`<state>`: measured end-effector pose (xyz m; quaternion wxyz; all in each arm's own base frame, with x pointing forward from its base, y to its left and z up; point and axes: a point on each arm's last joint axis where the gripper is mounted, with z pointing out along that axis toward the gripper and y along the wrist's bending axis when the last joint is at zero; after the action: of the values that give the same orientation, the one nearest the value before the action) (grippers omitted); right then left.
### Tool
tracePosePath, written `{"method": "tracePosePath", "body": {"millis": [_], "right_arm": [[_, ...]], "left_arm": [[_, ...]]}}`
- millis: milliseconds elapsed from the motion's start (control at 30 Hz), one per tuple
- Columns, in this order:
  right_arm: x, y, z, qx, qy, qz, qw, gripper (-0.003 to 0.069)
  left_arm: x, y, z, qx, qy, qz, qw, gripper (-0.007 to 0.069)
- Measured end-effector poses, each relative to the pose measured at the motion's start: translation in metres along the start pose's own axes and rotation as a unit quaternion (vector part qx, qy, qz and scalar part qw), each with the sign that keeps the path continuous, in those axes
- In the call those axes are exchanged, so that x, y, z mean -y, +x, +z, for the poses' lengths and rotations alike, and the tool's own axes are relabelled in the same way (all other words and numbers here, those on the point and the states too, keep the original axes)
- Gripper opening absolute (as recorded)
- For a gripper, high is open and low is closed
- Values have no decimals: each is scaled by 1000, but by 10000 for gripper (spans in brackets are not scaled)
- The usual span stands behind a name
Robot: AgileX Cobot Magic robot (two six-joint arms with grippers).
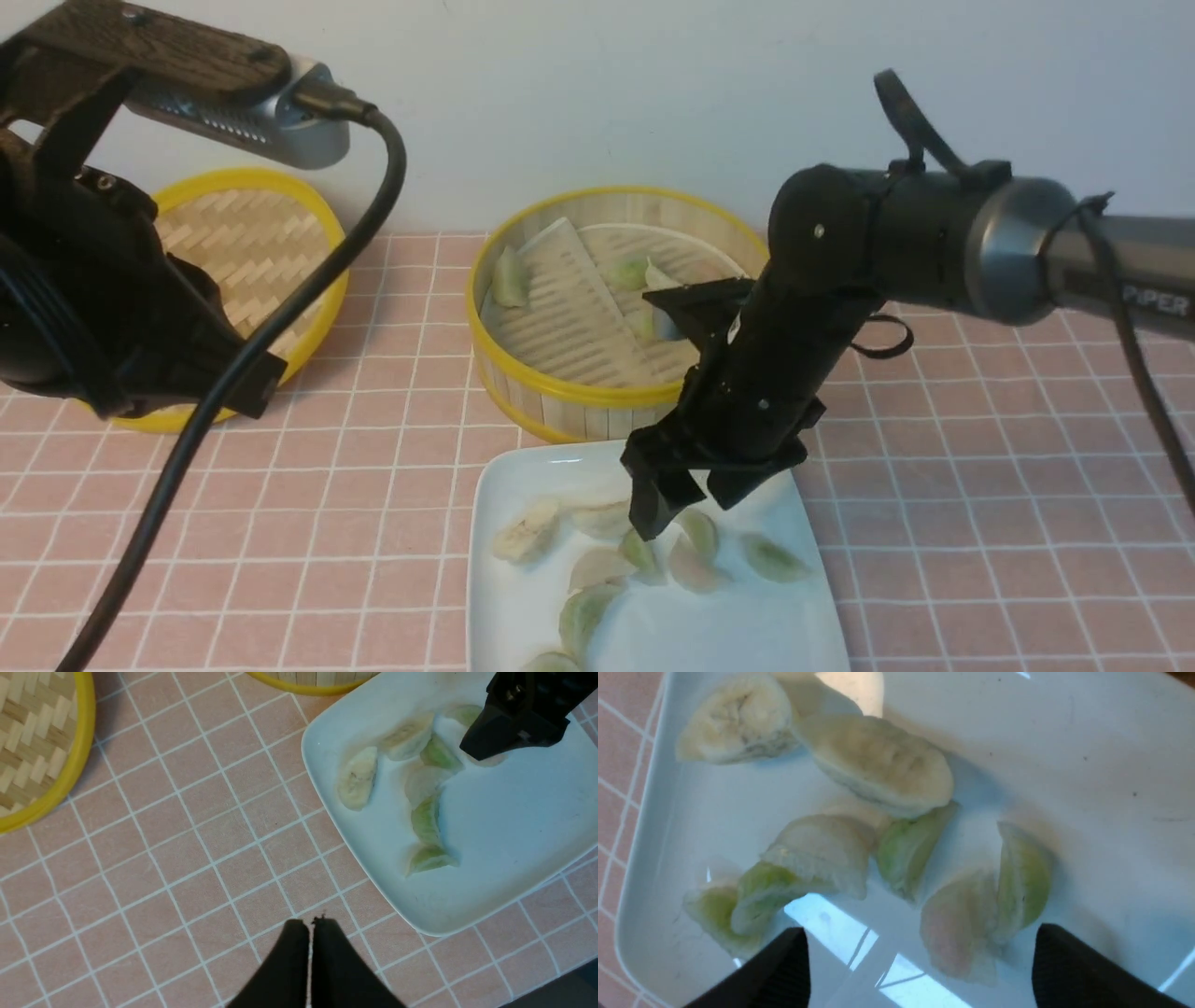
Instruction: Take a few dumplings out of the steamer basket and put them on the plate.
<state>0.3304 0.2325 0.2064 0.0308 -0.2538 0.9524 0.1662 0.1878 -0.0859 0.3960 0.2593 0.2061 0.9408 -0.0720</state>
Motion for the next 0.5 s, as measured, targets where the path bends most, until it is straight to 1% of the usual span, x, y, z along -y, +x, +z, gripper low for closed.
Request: {"method": "tracePosePath", "body": {"millis": [67,167,233,267,300,367,400,433,500], "right_arm": [[-3,1,-12,0,2,2,1000,571],[-11,5,-38,21,3,-3,1000,489],[-19,13,-69,53,5,-5,999,363],[-22,16,-79,61,5,-6,998,336],[-27,26,-98,88,6,-5,996,237],[-35,46,-131,126,10,-8,992,112],[-38,60,-148,146,15,-9,989,61],[-41,80,-168,176,22,-9,984,29],[-44,111,-194,237,35,-11,971,1]], "left_arm": [[0,0,0,0,-1,2,1000,-6],[0,0,0,0,-1,4,1000,-6],[0,0,0,0,-2,4,1000,-6],[-1,0,0,0,-3,5,1000,-6],[-1,0,0,0,-5,5,1000,-6],[-1,0,0,0,-6,6,1000,-6],[-1,0,0,0,-7,6,1000,-6],[-1,0,0,0,-8,6,1000,-6],[-1,0,0,0,-8,6,1000,-6]]}}
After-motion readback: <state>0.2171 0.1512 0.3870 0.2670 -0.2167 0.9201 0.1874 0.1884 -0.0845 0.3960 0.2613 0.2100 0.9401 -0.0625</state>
